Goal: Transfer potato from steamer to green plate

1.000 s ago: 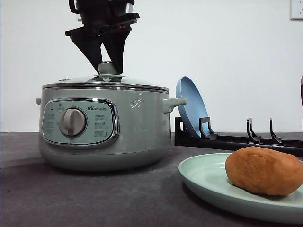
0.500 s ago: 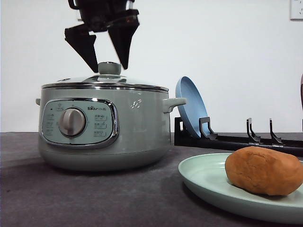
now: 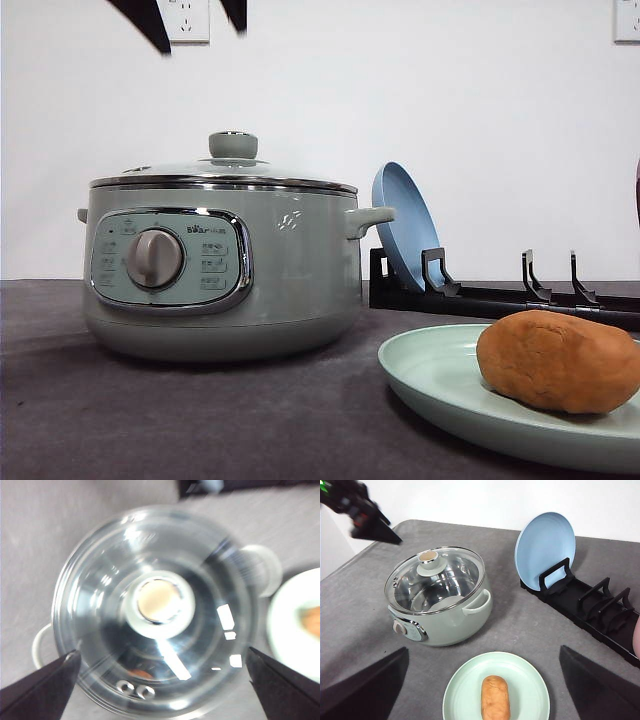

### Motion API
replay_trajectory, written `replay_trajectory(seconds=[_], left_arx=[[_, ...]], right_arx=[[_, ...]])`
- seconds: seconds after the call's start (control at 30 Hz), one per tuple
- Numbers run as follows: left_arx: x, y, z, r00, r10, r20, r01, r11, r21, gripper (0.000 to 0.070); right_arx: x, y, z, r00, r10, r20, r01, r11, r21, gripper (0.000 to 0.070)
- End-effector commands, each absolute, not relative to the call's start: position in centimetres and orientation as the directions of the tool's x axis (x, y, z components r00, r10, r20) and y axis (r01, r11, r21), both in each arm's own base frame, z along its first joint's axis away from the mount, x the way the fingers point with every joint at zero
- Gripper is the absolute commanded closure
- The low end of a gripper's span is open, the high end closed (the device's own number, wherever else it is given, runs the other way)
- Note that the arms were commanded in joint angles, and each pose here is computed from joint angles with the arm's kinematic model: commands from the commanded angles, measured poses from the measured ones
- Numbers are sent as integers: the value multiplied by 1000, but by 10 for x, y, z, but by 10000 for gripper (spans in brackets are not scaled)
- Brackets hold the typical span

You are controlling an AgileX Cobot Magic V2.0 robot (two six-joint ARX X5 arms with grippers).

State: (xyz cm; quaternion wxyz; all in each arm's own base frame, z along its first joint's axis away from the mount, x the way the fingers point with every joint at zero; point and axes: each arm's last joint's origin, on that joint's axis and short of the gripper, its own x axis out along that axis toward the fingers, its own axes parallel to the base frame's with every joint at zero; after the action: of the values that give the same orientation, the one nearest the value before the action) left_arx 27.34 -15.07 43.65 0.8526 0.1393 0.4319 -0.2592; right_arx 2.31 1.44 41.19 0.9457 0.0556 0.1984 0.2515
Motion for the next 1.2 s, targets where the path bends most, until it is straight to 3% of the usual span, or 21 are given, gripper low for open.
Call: replay_trajectory(seconds=[0.0, 0.3, 0.67, 0.83, 1.17], left_arx=[[262, -147, 451, 516, -365, -775, 576, 818, -2, 24], [202, -116, 473, 615, -491, -617, 609, 793, -24, 24], [131, -77, 408, 728, -553, -405, 588, 808, -46, 24], [106, -63, 378, 733, -556, -392, 555, 822, -129, 24], [77, -47, 372, 756, -567, -328, 540, 823, -179, 24]], right_arx=[[22, 14, 417, 800, 504, -326, -457, 863, 214, 92], [22, 14, 417, 800, 504, -326, -463, 864, 200, 92], [22, 14, 417, 799, 504, -328, -467, 864, 189, 92], [22, 14, 416, 797, 503, -335, -470, 864, 179, 92], [23, 14, 408, 777, 489, -396, -481, 867, 128, 92]])
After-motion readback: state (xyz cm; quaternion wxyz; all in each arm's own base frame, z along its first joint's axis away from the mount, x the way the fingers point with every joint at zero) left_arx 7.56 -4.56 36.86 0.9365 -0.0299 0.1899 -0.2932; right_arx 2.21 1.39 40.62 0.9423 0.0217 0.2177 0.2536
